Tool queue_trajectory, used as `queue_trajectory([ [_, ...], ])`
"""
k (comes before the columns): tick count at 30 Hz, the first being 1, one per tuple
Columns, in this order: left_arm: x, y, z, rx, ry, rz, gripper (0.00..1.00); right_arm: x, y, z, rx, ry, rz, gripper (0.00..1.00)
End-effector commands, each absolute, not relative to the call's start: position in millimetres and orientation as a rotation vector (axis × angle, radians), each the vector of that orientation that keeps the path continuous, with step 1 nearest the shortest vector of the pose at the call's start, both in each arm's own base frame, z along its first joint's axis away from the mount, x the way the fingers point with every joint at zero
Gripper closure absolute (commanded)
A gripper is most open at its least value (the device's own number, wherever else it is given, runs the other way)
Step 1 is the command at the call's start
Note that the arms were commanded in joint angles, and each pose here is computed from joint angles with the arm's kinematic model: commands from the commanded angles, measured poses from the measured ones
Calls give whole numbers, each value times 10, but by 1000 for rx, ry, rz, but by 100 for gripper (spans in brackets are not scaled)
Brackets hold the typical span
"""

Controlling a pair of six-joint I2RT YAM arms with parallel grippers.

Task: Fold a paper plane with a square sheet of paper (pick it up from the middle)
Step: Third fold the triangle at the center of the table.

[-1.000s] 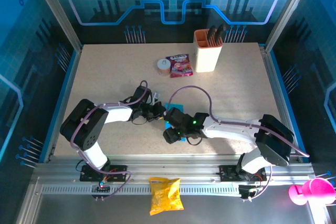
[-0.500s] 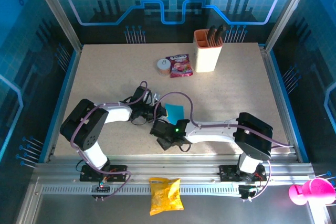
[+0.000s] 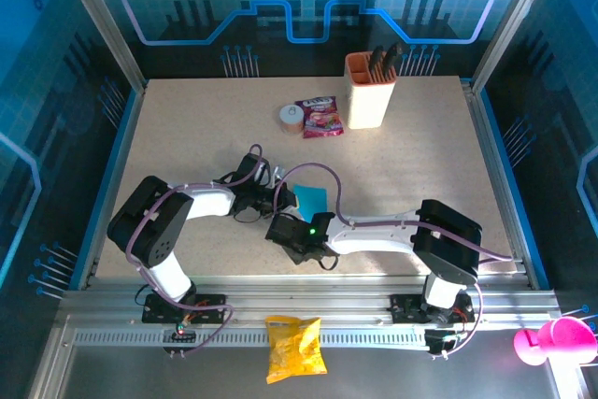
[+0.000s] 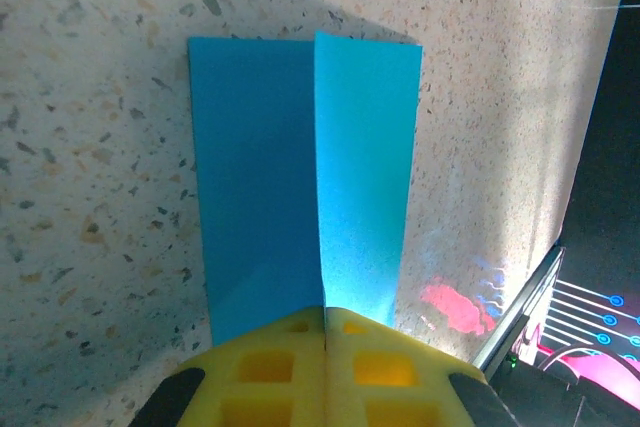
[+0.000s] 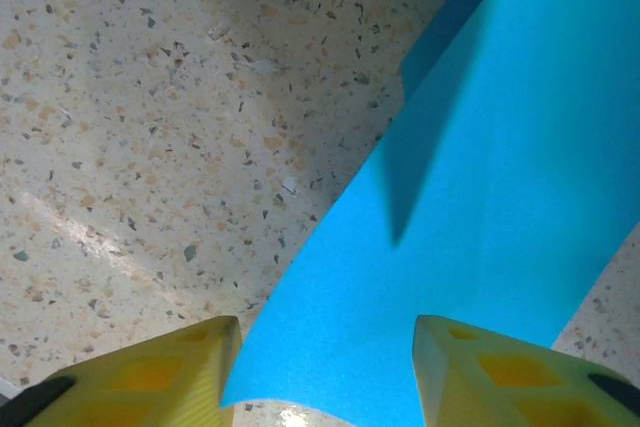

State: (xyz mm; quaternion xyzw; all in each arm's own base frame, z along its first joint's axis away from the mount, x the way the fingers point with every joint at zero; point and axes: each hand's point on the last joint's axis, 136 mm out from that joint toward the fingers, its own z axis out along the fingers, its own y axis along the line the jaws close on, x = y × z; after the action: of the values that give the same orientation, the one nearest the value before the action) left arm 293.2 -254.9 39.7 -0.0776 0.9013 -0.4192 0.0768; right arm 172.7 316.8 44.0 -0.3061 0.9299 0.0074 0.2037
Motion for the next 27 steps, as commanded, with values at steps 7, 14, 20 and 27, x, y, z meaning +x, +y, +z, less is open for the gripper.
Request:
queue_trajectory([
  [7, 2951, -2572, 395, -243, 2714, -1291, 100, 1807, 3140, 599, -818, 2582, 36, 84],
  [14, 2963, -2582, 426, -238, 2703, -1303, 100, 1861, 3122, 610, -809, 2615, 144, 100],
  [20, 2970, -2517, 556, -234, 2671, -1282, 72, 1841, 3147, 592, -856, 2647, 356, 100],
  [27, 3022, -2404, 838, -199, 2618, -1224, 55, 1772, 3164, 529, -899, 2663, 469, 100],
])
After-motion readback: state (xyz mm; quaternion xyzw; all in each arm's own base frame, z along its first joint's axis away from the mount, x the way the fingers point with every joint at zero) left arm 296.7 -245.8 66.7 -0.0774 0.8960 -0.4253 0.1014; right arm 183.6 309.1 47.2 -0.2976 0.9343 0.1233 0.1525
